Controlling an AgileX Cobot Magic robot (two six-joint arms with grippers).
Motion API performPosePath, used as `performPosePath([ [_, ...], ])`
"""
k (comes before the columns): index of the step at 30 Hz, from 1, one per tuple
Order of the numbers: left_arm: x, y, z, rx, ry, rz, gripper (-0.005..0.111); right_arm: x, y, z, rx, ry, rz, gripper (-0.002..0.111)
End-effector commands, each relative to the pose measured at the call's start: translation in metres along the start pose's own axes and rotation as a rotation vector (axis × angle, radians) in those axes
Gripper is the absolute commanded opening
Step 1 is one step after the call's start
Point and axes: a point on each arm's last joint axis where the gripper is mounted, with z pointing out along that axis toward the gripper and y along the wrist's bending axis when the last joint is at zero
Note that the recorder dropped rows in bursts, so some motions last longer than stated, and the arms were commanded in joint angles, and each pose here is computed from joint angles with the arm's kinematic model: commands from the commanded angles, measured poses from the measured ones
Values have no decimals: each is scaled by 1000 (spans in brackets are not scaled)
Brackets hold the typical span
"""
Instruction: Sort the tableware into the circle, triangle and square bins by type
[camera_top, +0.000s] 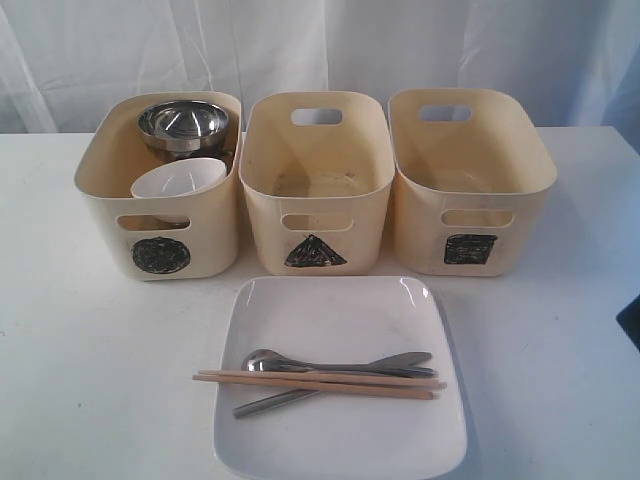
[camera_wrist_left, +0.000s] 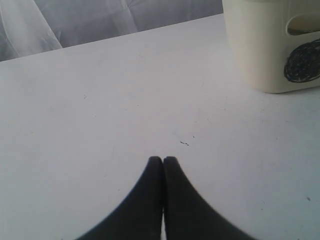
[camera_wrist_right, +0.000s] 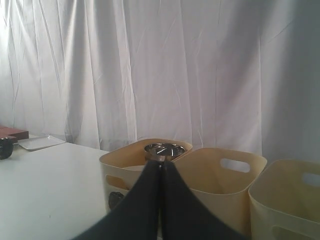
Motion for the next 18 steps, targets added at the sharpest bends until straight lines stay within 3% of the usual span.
performPosePath([
  [1,0,-1,0,6,-8,-5,0,-2,0,0,5,-6,1,0],
  [18,1,-2,0,24,-5,-55,0,-2,2,0,-20,-14,18,0],
])
